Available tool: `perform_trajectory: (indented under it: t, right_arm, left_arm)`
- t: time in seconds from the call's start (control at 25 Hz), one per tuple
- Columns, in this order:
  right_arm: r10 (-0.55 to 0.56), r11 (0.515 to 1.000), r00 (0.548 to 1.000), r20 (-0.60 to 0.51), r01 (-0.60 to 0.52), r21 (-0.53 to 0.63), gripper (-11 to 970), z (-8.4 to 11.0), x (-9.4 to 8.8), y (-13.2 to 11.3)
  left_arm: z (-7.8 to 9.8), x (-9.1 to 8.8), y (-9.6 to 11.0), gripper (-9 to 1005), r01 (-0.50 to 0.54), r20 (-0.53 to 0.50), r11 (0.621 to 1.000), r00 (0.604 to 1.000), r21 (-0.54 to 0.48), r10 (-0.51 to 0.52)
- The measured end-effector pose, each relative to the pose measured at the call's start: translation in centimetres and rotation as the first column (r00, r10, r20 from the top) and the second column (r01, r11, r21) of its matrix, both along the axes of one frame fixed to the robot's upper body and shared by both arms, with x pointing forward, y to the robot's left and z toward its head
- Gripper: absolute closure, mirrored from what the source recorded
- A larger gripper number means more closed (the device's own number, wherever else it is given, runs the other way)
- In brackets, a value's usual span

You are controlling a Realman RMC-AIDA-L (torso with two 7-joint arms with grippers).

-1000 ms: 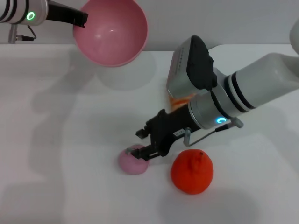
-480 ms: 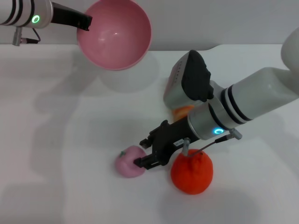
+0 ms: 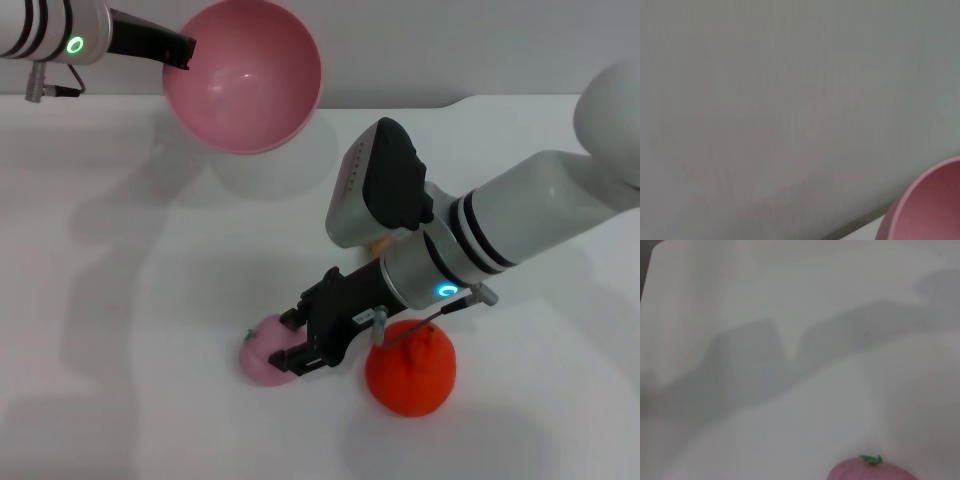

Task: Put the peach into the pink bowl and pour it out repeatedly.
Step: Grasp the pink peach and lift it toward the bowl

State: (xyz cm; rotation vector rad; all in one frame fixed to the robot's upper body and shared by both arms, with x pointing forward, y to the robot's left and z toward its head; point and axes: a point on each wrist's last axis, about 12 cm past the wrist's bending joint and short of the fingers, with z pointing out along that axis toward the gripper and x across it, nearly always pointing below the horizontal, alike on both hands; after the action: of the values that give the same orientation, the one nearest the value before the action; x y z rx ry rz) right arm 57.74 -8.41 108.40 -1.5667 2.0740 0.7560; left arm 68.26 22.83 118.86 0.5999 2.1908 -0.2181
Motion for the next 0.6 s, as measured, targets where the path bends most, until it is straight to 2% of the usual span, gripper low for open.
perform_trajectory:
  t: [0.28, 0.36, 0.6]
  right_arm:
    - [-0.01, 1.0, 1.0, -0.003, 0.01, -0.005, 414, -0.4, -0.08, 0.12]
    - [-0.022, 1.0, 1.0, 0.007, 0.022, -0.002, 514, -0.53, -0.04, 0.03]
    - [-0.03, 1.0, 0.999, 0.016, 0.03, 0.004, 635, -0.53, -0.01, 0.01]
  left_arm:
    - [-0.18, -0.1, 0.21, 963, -0.004, -0.004, 1.0, 1.0, 0.001, 0.004]
    - [-0.22, -0.12, 0.23, 963, -0.004, -0.004, 1.0, 1.0, 0.001, 0.004]
    - [-0.29, -0.15, 0.28, 963, -0.006, -0.005, 1.0, 1.0, 0.001, 0.006]
